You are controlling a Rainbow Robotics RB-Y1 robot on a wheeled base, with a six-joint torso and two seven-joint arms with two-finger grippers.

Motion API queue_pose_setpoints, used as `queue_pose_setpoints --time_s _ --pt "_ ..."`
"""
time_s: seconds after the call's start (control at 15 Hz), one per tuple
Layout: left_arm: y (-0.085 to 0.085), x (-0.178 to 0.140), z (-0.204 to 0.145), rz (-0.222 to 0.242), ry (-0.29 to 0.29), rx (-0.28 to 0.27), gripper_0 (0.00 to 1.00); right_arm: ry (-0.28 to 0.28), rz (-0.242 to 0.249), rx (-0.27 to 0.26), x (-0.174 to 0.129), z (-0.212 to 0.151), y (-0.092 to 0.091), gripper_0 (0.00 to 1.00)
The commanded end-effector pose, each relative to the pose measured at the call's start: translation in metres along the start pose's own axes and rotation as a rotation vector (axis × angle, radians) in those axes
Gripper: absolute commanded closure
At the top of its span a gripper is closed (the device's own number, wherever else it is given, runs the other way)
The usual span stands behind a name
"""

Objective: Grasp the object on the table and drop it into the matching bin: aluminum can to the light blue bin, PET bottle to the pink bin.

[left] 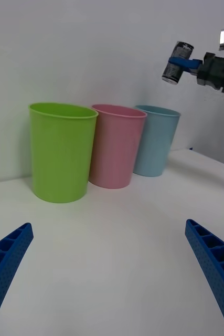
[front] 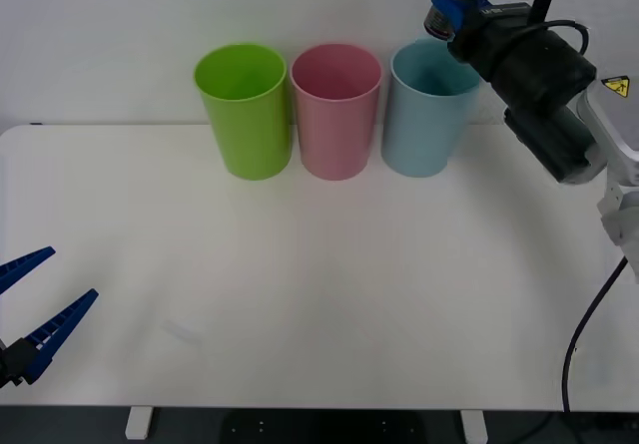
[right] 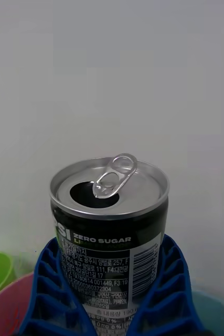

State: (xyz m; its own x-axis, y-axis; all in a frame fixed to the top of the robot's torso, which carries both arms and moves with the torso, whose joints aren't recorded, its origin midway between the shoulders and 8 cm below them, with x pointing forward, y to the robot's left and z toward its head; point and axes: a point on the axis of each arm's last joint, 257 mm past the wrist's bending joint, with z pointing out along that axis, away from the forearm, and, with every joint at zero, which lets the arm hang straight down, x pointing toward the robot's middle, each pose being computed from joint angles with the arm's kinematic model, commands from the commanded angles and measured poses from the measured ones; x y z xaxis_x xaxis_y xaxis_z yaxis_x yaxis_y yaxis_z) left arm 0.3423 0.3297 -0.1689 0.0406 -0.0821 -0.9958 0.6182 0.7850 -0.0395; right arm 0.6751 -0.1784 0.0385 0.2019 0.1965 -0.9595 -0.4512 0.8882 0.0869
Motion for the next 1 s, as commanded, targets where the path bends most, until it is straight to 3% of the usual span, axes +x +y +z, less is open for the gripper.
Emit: queue_pose_setpoints --time_s 0.07,0.4,0.6,0.73,0.8,0.87,0.93,1.0 --pt "0.000 0.000 0.000 0.000 0.000 0.000 0.00 0.014 -0.008 0.062 0.005 0.014 -0.019 1.00" --pt "0.000 0.000 0.000 0.000 0.000 0.000 0.00 0.045 -0.052 0.134 0.020 0.027 -0.035 1.00" --pt "0.000 0.000 0.000 0.000 0.000 0.000 0.00 0.049 -0.069 0.130 0.022 0.028 -0.032 1.00" --pt "0.000 0.000 0.000 0.000 0.000 0.000 0.00 0.050 -0.081 0.129 0.022 0.028 -0.032 0.94" --pt "0.000 0.000 0.000 0.000 0.000 0.000 0.00 0.051 -0.091 0.128 0.022 0.028 -0.032 0.59" --pt "0.000 0.000 0.000 0.000 0.000 0.000 0.00 0.053 -0.104 0.130 0.023 0.027 -0.033 0.15" --pt "0.000 0.000 0.000 0.000 0.000 0.000 0.00 0.055 -0.115 0.129 0.023 0.027 -0.032 0.00" --pt "0.000 0.000 0.000 0.000 0.000 0.000 0.00 0.054 -0.121 0.131 0.023 0.027 -0.033 0.00"
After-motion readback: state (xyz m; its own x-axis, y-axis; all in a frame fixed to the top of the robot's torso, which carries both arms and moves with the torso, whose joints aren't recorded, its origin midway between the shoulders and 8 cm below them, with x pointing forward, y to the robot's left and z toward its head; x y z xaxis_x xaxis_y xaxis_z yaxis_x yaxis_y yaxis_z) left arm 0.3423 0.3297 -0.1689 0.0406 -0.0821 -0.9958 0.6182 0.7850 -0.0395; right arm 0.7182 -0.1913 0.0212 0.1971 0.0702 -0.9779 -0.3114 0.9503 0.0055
